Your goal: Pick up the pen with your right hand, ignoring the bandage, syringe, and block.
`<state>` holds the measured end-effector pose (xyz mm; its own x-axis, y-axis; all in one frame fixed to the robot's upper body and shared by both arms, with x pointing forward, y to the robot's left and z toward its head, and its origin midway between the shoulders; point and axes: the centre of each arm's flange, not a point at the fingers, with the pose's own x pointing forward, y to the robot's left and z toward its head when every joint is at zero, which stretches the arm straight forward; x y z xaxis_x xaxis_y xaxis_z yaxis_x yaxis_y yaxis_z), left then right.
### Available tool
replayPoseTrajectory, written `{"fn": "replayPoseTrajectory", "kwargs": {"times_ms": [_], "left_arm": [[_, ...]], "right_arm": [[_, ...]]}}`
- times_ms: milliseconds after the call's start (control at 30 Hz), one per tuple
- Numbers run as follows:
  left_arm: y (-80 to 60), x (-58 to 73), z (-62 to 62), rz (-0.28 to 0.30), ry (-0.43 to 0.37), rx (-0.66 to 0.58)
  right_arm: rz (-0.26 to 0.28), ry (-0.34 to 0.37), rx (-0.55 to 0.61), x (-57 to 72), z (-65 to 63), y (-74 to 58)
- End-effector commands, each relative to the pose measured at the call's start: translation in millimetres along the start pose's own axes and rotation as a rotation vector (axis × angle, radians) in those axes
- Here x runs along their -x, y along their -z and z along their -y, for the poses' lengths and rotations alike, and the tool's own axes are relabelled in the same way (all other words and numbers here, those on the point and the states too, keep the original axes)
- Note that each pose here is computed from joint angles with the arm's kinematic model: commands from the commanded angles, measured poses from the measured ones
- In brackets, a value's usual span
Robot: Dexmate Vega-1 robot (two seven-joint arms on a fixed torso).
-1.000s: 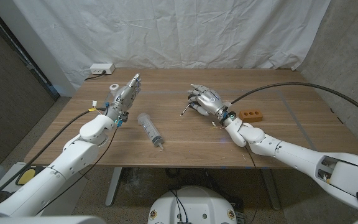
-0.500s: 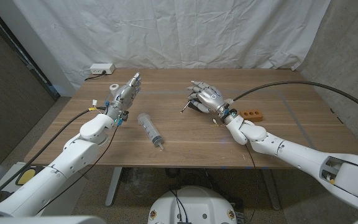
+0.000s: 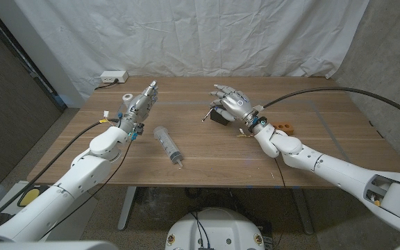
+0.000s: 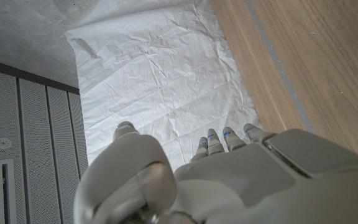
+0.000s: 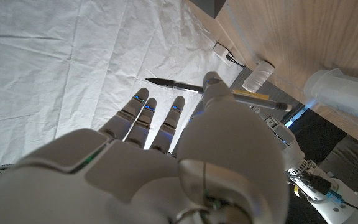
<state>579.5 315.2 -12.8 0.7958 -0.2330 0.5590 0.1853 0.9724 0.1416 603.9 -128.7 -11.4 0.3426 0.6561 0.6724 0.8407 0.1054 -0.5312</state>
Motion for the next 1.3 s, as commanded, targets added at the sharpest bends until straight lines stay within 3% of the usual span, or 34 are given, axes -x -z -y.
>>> {"fn": "replayPoseTrajectory", "kwargs": {"times_ms": [33,767,1300], "left_arm": [[-1.9,-0.3,-0.4,0.007,0.004,0.002],[-7.0,1.0,3.5,0.016,0.001,-0.002],[-7.1,3.3,9.1,0.017,0.003,-0.005]], "right_arm": [[0.004,0.008,-0.016,-6.9,18.4,4.5],[0.005,0.047,-0.018,-17.3,43.9,7.7],[-0.045,0.071,-0.085,-22.6,62.5,19.7]]}}
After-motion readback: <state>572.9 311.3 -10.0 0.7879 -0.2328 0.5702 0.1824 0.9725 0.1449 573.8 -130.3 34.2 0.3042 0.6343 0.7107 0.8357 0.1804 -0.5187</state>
